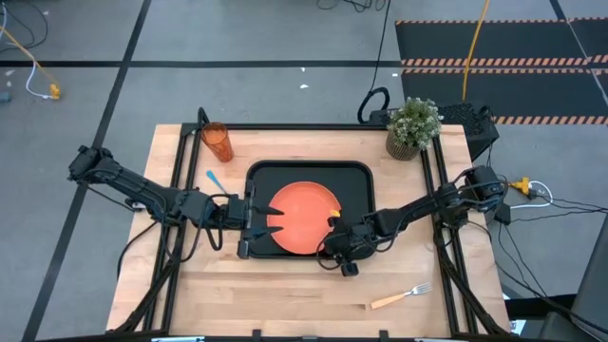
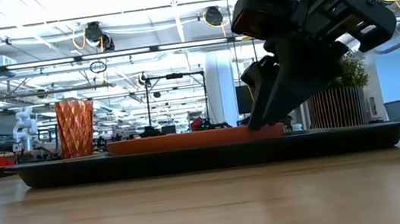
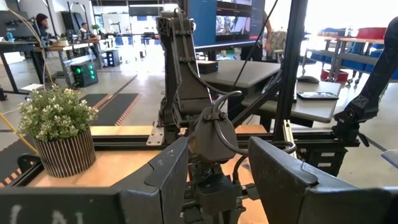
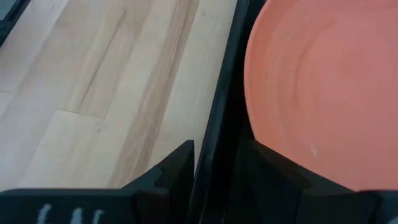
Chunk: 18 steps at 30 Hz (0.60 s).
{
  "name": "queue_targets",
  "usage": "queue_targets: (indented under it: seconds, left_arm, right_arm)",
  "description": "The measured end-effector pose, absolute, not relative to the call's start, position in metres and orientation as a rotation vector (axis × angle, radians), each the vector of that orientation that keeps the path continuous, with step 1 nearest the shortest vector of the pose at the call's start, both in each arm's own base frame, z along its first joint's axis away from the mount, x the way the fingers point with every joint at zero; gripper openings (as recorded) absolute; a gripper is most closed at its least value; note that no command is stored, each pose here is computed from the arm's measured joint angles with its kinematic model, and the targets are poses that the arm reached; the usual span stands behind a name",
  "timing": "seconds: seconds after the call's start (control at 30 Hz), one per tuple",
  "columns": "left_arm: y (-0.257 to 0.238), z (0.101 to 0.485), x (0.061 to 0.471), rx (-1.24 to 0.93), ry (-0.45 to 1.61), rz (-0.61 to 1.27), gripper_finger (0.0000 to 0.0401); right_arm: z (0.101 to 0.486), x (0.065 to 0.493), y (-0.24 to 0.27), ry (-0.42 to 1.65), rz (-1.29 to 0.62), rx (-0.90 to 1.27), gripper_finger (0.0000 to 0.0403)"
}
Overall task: Pick and place plate/cup/fork/spoon on tray
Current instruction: Put the orange plate on the black serving tray, then put the orange cup on the black serving tray to the top right of the orange plate
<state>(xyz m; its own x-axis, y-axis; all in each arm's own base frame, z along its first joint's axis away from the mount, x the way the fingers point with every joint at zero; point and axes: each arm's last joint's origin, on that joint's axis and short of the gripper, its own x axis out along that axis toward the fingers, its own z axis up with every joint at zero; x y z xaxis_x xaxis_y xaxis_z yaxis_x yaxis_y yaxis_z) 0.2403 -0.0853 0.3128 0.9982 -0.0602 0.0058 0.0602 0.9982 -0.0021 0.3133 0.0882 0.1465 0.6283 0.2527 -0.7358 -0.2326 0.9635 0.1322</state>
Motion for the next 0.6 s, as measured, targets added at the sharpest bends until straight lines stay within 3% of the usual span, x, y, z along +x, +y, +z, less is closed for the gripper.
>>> queue_targets:
  seconds: [0.27,0.5,0.6]
  left_arm:
    - [-0.085,0.311,0.24,0.004,0.014,-0.06,0.0173]
    - [-0.083,0.308,0.24,0.016,0.036,0.01,0.0173]
    - [-0.08,0.31,0.24,0.012,0.025,0.112,0.0172]
  right_arm:
    - [0.156,0.311,0.088,0.824,0.279,0.041,0.0139]
    - [0.204,0.299,0.085,0.668,0.275,0.072,0.0139]
    - [0.225,0.293,0.08,0.58,0.181,0.031,0.0139]
